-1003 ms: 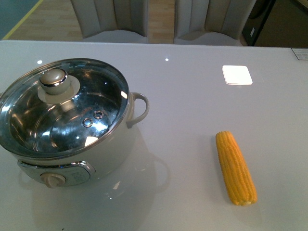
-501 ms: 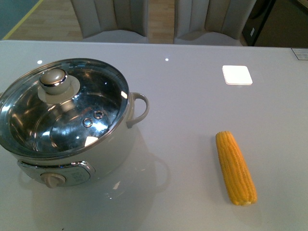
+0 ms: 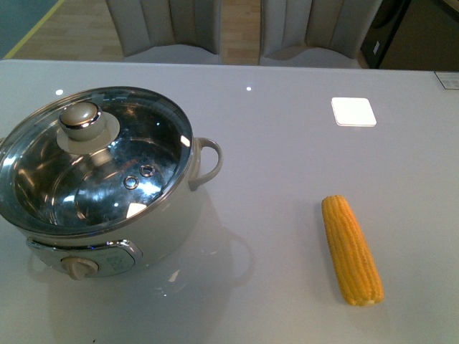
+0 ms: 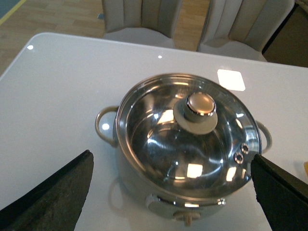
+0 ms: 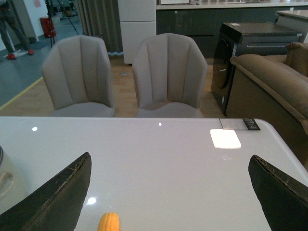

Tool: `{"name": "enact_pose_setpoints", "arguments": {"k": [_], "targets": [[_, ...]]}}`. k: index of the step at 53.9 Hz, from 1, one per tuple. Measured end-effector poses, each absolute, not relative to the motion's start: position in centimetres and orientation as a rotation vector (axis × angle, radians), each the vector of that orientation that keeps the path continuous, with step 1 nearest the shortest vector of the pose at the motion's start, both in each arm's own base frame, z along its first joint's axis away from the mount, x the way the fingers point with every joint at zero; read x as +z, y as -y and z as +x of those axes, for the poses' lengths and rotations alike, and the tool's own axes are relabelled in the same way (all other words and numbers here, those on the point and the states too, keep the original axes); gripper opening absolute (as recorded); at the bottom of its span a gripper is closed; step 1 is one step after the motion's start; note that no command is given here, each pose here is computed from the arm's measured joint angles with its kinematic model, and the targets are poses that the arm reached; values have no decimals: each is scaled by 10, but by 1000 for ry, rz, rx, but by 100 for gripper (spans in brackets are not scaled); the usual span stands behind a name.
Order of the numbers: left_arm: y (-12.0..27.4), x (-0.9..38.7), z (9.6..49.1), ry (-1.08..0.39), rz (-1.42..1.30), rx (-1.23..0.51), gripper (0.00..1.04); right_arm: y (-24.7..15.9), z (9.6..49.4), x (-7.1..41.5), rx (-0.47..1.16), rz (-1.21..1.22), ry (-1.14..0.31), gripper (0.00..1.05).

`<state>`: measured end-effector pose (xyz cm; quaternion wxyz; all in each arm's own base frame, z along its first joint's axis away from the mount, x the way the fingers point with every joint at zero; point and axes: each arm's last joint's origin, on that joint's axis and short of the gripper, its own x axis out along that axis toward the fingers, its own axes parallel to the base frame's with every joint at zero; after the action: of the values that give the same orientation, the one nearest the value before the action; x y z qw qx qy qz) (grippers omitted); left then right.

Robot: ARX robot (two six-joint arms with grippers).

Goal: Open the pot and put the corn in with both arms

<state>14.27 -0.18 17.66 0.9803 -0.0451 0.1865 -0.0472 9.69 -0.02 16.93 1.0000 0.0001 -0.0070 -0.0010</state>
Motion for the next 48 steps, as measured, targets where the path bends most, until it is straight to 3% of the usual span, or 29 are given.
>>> {"name": "enact_pose_setpoints", "arguments": {"k": [12, 26, 48], "targets": [[12, 189, 225, -286, 7, -133, 98, 0, 97, 169, -2, 0, 14, 96], [42, 154, 305, -282, 9, -134, 98, 0, 97, 169, -2, 0, 14, 96], [84, 84, 344, -383, 51, -140, 98, 0, 97, 169, -2, 0, 14, 96]]}}
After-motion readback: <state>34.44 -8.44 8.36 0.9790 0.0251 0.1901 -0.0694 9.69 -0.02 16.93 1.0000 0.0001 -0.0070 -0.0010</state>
